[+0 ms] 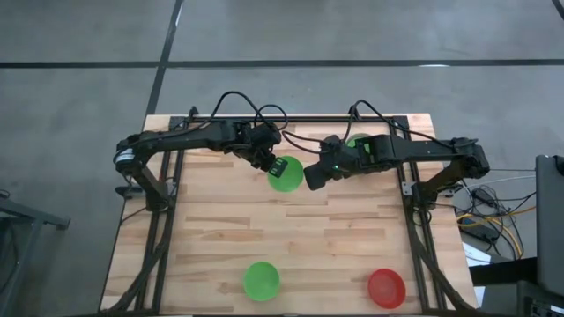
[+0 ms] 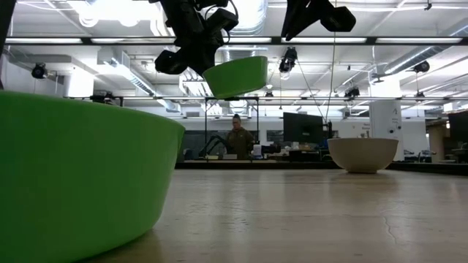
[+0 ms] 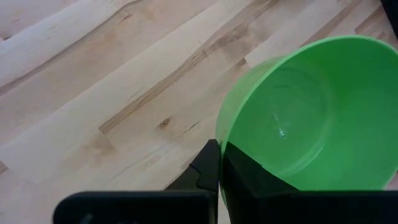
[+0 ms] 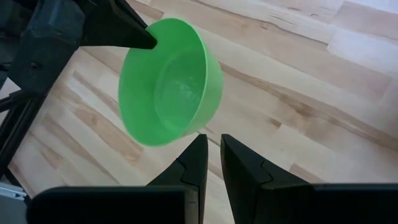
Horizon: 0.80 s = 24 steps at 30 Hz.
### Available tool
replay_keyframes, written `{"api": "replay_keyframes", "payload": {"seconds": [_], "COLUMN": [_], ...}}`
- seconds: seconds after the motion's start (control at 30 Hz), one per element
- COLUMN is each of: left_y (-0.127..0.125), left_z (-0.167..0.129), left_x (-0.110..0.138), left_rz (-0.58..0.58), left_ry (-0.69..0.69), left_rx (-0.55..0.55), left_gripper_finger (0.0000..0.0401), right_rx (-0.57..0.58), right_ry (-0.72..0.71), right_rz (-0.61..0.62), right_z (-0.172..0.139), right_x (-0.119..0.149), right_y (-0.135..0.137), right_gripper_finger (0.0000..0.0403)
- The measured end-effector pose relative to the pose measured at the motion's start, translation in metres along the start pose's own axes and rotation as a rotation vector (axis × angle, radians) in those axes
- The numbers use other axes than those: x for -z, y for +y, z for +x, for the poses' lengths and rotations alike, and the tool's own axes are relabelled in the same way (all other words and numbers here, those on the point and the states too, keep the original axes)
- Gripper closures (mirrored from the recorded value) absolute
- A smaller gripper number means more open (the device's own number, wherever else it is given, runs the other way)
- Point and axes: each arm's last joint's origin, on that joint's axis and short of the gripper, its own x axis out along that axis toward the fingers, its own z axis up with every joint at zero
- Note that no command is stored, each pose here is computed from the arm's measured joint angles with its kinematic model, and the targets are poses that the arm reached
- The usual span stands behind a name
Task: Nest bowls inside each other
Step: Stack the top green bowl on top of the green bowl
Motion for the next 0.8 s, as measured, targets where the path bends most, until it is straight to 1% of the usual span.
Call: {"api": "replay_keyframes", "payload": {"seconds": [0.63, 0.8], "left_y": [0.0000, 0.0000], "left_z": [0.0000, 0.0000], "left_x": [0.0000, 0.0000], "left_rz": [0.001, 0.001], "left_ry": [0.000, 0.000], "left_rx": [0.000, 0.000], "left_gripper_finger": [0.0391, 0.0391], "right_rx": [-0.003, -0.020], "right_ry": [-0.002, -0.011], "right_rz": [-0.007, -0.050], "right_z": [-0.0002, -0.0002], "right_x": [-0.0002, -0.0010], "right_y": [0.0002, 0.0018], "right_gripper_finger": [0.0360, 0.0360]}}
